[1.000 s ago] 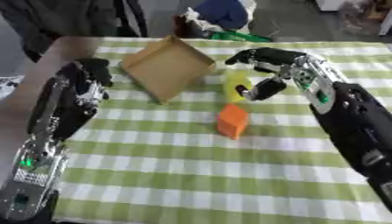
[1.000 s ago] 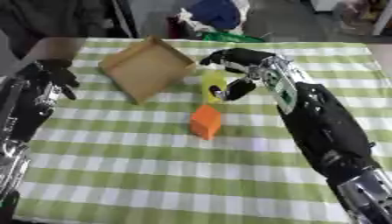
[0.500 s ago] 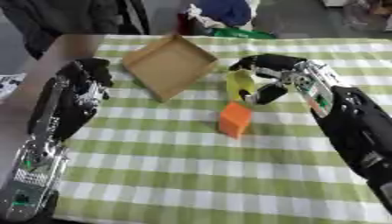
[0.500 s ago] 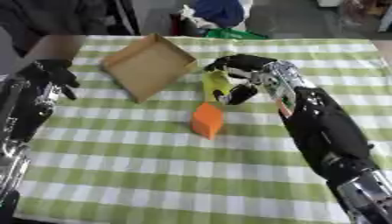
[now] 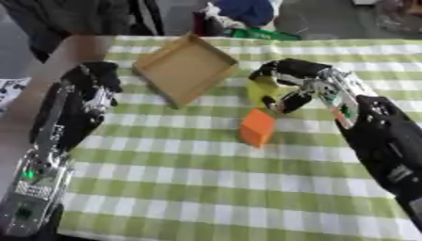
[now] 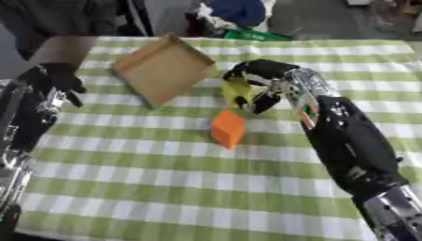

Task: Pick up objects on the table and place them in the box.

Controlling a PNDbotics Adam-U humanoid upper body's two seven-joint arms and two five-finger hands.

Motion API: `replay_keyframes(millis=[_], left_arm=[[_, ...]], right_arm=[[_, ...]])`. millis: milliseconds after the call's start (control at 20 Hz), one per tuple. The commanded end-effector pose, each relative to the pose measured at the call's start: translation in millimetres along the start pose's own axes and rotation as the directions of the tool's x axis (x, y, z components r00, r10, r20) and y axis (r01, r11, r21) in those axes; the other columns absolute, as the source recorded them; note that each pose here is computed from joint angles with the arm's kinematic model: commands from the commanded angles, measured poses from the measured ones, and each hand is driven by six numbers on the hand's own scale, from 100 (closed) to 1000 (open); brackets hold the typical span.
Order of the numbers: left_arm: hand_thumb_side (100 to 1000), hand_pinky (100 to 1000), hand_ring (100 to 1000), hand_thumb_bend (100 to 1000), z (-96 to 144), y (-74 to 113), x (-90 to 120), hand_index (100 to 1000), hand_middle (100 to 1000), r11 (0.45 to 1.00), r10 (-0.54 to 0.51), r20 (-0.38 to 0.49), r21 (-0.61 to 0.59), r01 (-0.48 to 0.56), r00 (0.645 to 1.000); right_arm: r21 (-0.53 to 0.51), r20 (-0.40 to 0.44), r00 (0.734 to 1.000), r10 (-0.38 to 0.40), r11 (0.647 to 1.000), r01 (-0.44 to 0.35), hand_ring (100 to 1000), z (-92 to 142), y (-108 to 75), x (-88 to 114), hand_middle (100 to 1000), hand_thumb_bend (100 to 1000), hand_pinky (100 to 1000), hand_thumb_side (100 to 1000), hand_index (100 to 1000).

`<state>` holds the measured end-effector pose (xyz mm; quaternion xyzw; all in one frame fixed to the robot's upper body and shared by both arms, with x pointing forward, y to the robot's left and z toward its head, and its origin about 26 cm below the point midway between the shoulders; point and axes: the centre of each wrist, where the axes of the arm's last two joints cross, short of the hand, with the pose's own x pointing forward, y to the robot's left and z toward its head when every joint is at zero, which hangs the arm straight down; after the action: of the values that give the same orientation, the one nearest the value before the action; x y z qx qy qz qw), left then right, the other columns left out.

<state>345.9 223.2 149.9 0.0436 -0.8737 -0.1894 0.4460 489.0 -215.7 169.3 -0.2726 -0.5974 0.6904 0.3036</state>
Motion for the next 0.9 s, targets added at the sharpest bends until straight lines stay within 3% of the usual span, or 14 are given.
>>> replay_keyframes(millis=[50, 500, 900], left_arm=[[605, 441, 558, 241, -5, 1.3, 7, 723, 521, 1.000, -0.005, 0.032, -0.004, 0.006, 0.999], [598, 446, 559, 245, -14, -10.5, 18, 723, 521, 0.999, 0.024, 0.082, -0.045, -0.020, 0.996], [593, 450, 562, 247, -30, -28.5, 38, 724, 521, 0.991, 0.083, 0.175, -0.117, -0.063, 0.981]], right_arm=[[-0.130, -0.007, 1.000, 0.031, 0.991, -0.031, 891, 6, -24.9, -3, 487, 100, 889, 100, 876], [-0.279, 0.007, 0.999, 0.032, 0.960, -0.029, 888, 7, -63.7, 3, 488, 100, 890, 100, 877], [-0.288, -0.007, 0.999, 0.043, 0.957, -0.043, 892, 0, -66.8, 6, 510, 100, 891, 100, 885]])
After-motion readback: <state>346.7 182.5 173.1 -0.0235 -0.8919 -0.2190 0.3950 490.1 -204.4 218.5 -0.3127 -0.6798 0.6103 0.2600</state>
